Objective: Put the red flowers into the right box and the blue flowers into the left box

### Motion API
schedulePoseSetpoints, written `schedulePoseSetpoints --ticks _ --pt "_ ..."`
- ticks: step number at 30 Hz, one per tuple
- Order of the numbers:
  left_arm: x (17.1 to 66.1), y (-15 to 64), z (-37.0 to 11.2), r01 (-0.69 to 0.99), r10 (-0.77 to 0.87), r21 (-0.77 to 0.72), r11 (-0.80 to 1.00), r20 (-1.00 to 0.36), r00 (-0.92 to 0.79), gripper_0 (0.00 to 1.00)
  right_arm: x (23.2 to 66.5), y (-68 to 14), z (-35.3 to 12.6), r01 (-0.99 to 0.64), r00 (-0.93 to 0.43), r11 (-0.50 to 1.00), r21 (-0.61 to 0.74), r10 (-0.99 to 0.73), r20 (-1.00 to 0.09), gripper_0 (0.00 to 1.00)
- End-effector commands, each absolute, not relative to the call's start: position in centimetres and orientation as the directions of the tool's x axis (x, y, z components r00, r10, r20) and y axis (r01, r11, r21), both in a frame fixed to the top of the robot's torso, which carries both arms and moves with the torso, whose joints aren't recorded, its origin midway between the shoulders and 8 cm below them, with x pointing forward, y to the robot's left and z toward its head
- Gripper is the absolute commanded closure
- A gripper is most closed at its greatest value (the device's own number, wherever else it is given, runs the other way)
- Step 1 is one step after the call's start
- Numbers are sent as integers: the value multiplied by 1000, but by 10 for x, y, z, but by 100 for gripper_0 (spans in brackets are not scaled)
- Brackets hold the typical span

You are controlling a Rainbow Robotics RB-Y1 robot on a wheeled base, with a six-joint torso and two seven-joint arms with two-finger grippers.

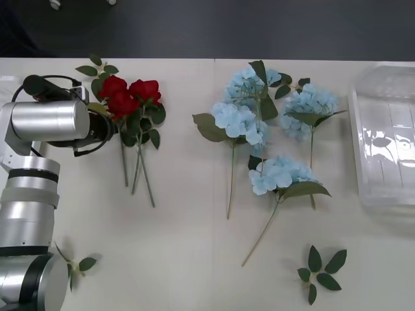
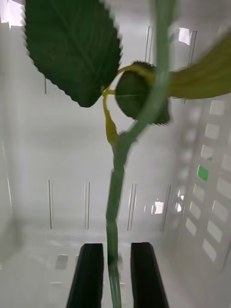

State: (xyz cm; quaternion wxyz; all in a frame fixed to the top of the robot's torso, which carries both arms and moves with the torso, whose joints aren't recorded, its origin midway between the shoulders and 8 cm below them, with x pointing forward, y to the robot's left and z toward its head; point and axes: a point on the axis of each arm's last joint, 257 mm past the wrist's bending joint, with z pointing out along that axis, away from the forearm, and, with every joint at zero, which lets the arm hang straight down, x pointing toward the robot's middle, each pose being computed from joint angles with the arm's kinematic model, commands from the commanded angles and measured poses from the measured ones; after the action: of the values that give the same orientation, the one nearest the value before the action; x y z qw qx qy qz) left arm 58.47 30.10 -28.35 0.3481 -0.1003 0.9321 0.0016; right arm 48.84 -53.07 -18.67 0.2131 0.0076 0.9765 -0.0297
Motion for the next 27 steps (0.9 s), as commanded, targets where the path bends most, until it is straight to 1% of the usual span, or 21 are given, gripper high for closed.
schedulePoseSetpoints --ticks 1,7,12,15,19,23,24,25,26,27 --pt "604 282 -256 -171 -177 -80 982 -696 -695 0 494 -530 -183 36 -904 997 -67 4 -428 52" --pt "604 274 -258 -170 -143 -31 985 -702 -697 0 493 -532 -183 26 -906 995 -96 -17 -422 52" --pt "604 267 -261 -164 -135 -26 986 -703 -699 0 495 -531 -180 4 -904 993 -122 -48 -425 52" --pt "606 262 -272 -157 -122 -15 987 -701 -703 0 497 -524 -170 -23 -896 992 -124 -76 -438 52" --pt "613 256 -283 -143 -111 -16 990 -714 -691 0 498 -506 -158 -68 -889 991 -112 -111 -445 52" --pt "614 250 -288 -134 -109 -22 991 -711 -695 0 497 -476 -143 -112 -882 993 -47 -121 -455 52" --pt "614 249 -288 -133 -110 -23 991 -710 -695 6 496 -472 -140 -116 -882 993 -38 -121 -456 52" --pt "614 249 -288 -133 -111 -25 991 -710 -695 26 495 -467 -135 -122 -882 992 -24 -120 -456 52" --pt "614 249 -288 -131 -107 -22 991 -712 -694 56 493 -463 -132 -131 -883 991 -14 -124 -452 52" --pt "614 250 -288 -130 -104 -18 991 -711 -696 82 491 -459 -127 -141 -884 990 -10 -130 -449 52"
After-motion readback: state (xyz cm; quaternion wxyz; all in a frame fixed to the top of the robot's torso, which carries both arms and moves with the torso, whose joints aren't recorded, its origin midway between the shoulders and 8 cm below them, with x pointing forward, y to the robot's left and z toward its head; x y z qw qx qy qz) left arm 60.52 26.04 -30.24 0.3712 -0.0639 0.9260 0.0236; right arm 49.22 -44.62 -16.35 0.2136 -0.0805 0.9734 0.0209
